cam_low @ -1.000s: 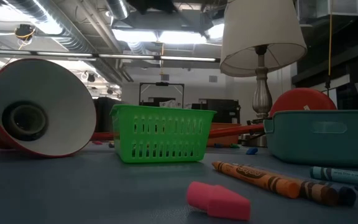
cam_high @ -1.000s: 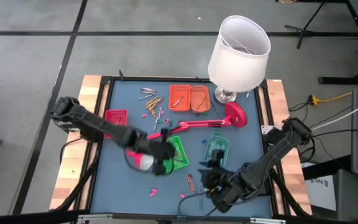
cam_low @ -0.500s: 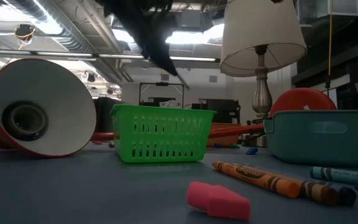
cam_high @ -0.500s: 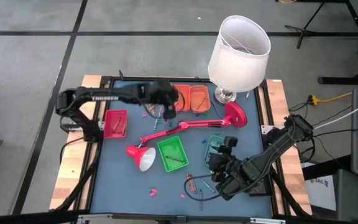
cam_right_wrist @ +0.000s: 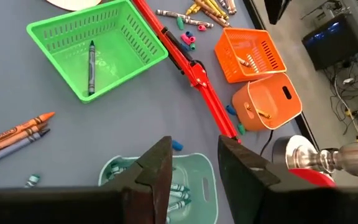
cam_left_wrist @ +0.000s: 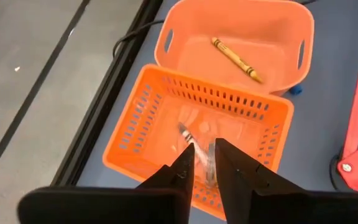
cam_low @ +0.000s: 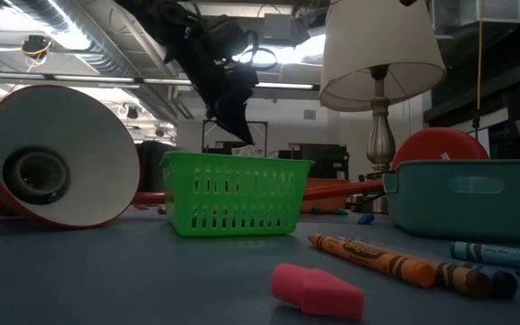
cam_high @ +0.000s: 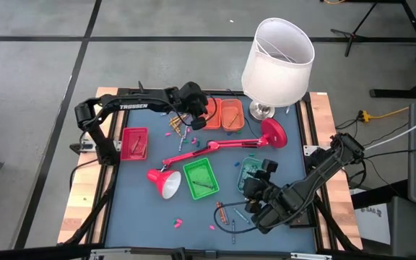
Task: Sort crayons
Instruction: Put the gray crayon into the orange bin
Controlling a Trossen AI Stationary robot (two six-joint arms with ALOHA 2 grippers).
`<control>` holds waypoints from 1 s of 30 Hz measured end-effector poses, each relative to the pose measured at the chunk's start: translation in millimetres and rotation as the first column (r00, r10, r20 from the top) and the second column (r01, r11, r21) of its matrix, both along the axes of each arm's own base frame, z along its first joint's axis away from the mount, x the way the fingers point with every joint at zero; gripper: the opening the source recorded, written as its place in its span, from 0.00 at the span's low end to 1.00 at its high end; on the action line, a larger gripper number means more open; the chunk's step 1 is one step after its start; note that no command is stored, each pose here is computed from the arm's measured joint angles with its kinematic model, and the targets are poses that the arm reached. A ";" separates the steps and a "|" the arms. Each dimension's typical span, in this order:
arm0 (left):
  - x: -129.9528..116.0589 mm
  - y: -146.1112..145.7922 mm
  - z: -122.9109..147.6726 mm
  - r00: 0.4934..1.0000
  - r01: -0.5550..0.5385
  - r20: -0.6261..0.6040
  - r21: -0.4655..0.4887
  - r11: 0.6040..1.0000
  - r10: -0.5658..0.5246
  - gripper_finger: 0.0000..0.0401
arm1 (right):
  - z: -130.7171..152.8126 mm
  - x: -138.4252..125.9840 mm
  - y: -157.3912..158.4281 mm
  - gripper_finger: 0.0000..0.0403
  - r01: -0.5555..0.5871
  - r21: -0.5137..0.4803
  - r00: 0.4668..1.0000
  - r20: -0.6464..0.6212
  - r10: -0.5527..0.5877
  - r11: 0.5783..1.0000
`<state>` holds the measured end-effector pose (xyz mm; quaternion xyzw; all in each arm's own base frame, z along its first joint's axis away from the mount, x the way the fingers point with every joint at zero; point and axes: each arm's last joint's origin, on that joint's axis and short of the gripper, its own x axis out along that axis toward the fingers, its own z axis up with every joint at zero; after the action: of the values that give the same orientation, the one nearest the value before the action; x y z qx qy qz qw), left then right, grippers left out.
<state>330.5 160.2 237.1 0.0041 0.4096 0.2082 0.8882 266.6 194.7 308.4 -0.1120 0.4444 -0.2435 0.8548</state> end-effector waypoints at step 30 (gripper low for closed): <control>-120.8 66.0 -36.1 0.932 -0.195 -0.344 -0.208 0.958 0.115 0.16 | -1.2 -1.1 0.5 0.31 0.029 0.050 1.000 -0.014 -0.028 0.998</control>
<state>209.7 226.2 201.1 -0.1009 0.5729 0.2238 0.7820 265.5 195.3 307.2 -0.0860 0.4578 -0.2436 0.8507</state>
